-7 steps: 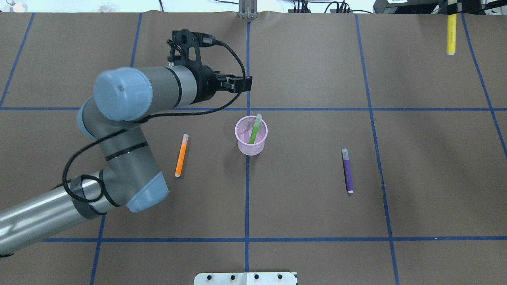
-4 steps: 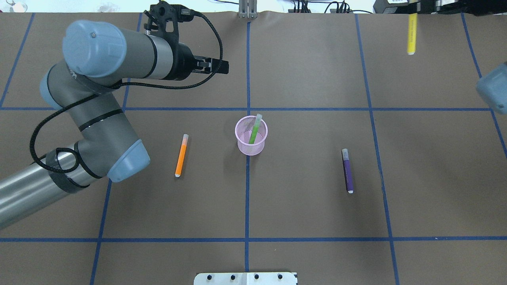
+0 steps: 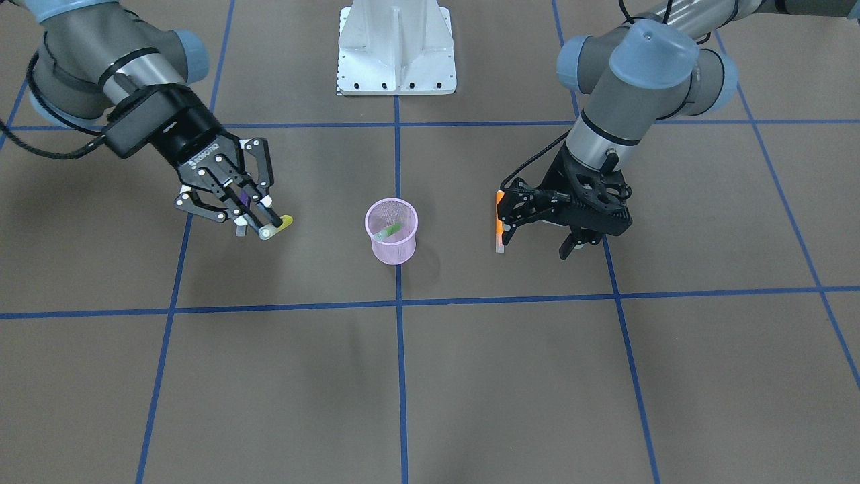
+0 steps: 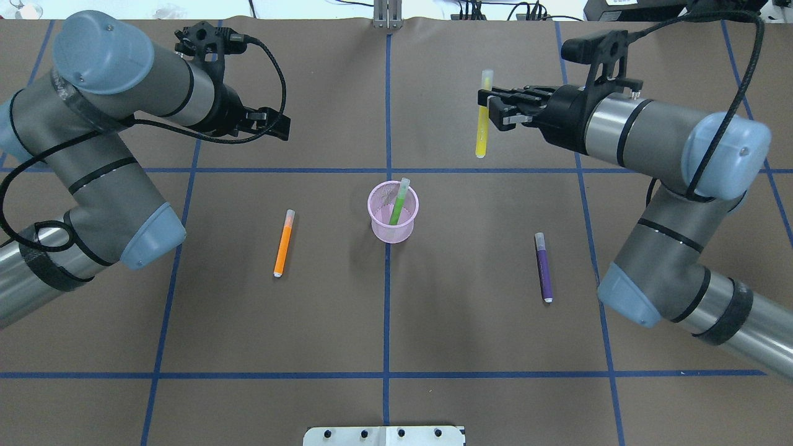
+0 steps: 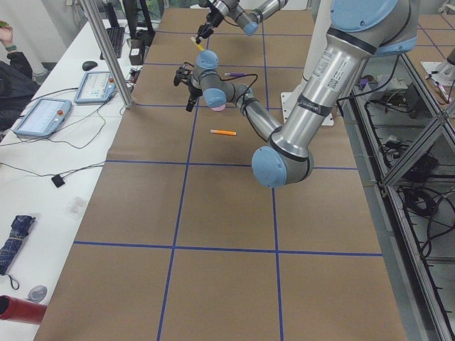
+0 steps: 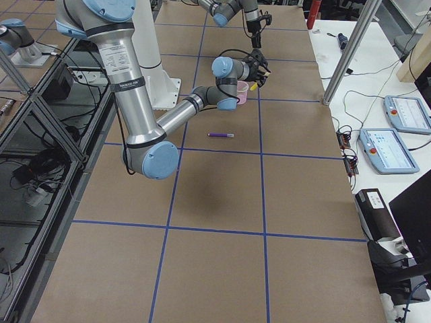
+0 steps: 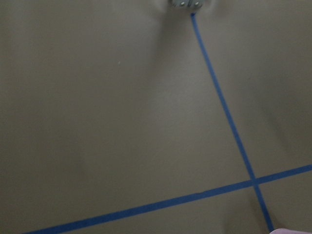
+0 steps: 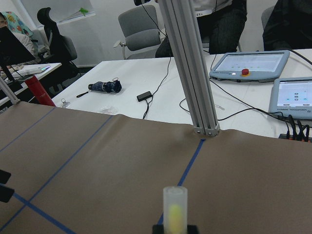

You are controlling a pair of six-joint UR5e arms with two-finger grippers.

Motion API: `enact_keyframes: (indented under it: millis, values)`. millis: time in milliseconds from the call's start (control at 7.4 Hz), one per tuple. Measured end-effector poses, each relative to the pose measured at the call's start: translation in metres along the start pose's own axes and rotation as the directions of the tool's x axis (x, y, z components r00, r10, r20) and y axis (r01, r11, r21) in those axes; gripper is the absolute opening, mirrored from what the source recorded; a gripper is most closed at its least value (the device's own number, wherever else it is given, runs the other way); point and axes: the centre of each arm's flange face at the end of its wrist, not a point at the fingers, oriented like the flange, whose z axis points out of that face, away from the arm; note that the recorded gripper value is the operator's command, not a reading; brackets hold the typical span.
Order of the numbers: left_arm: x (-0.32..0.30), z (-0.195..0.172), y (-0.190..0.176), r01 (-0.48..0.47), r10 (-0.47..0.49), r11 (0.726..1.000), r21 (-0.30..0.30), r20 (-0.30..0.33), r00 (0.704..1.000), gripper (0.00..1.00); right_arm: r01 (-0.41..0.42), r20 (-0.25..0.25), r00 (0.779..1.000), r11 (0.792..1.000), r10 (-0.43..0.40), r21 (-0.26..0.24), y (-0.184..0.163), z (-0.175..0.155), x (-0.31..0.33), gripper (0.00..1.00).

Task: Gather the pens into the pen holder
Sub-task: 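Raise left gripper from cup while right gripper brings highlighter over cup, then grasp orange marker with left gripper while right holds highlighter above cup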

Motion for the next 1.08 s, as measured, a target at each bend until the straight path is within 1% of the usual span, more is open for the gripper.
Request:
enact_keyframes:
  millis: [135, 270, 406, 676, 1082]
  values:
    - [-0.006, 0.008, 0.005, 0.032, -0.029, 0.998, -0.053, 0.058, 0.998, 0.99, 0.011, 0.002, 1.000, 1.000, -0.011, 0.018, 0.013, 0.005, -0.017, 0.00]
    - [-0.009, 0.017, 0.011, 0.053, -0.044, 0.994, -0.092, 0.096, 0.994, 0.99, 0.043, -0.003, 0.999, 0.998, -0.043, 0.035, 0.025, 0.011, -0.034, 0.00]
    - [-0.008, 0.030, 0.020, 0.061, -0.046, 0.990, -0.123, 0.117, 0.992, 0.98, 0.073, -0.006, 0.997, 0.996, -0.073, 0.051, 0.036, 0.021, -0.057, 0.00]
    - [-0.005, 0.056, 0.036, 0.065, -0.040, 0.983, -0.170, 0.144, 0.989, 0.98, 0.088, -0.005, 0.996, 0.994, -0.088, 0.065, 0.043, 0.035, -0.094, 0.00]
    - [0.006, 0.076, 0.053, 0.057, -0.026, 0.976, -0.209, 0.152, 0.988, 0.98, 0.091, -0.006, 0.996, 0.994, -0.091, 0.053, 0.046, 0.044, -0.110, 0.00]
